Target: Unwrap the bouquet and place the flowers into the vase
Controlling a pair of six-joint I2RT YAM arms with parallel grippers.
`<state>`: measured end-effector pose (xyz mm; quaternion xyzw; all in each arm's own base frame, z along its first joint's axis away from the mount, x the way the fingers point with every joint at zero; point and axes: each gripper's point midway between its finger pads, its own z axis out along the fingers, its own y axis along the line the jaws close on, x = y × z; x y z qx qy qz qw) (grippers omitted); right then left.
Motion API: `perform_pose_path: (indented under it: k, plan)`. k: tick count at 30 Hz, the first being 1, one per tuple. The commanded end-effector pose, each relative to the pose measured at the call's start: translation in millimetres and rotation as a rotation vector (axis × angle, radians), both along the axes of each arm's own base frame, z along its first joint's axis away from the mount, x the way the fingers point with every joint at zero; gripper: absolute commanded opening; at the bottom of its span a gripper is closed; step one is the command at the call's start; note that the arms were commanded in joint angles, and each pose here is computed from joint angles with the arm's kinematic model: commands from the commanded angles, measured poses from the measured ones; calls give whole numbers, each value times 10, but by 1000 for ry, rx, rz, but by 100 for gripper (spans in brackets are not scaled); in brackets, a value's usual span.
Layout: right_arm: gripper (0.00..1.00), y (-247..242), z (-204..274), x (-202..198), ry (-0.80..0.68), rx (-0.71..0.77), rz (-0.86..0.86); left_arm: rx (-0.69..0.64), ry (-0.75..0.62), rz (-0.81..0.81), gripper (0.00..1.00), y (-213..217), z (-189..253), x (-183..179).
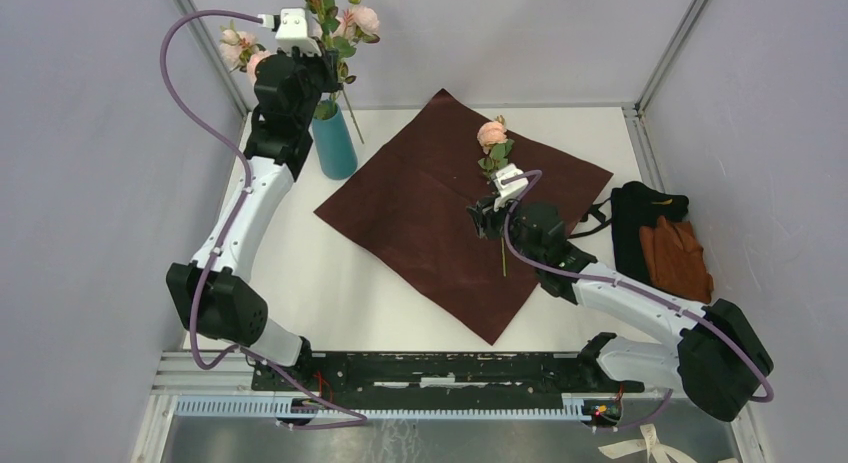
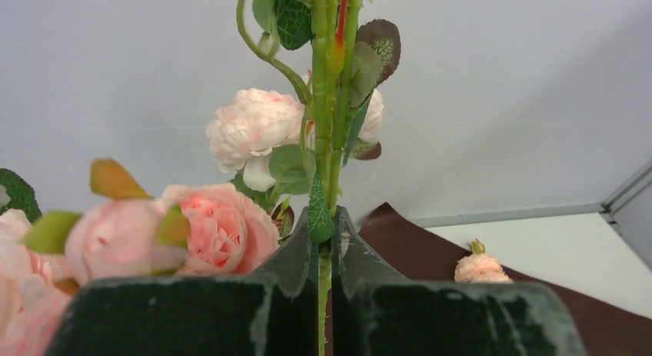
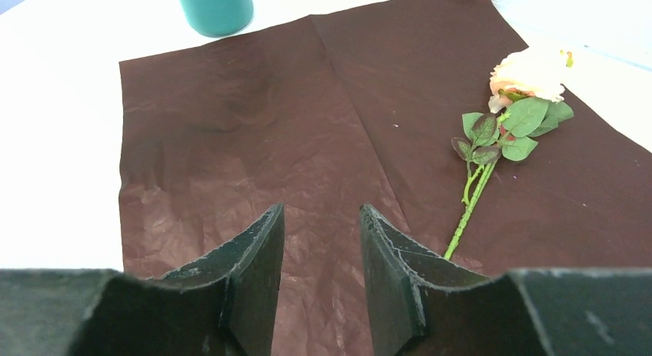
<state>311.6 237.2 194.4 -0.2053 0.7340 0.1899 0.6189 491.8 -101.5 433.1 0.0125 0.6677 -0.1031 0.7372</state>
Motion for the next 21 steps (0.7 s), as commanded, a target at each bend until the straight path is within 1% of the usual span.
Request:
perform_pose_path:
  k: [1,5,9,18,21]
  plan:
    - [46,76,262,70,-54,55,6,81,-153,-7,2,17,333,-62]
    - [46,103,236,81,-48,50,13,121,-193,5,2,22,383,17]
    - [46,111,199,91,-42,42,13,126,-223,27,2,37,526,110]
    - [46,120,146,119,-33,30,9,156,-303,92,2,155,838,66]
    - [46,137,128,124,-29,28,14,169,-306,110,2,190,909,44]
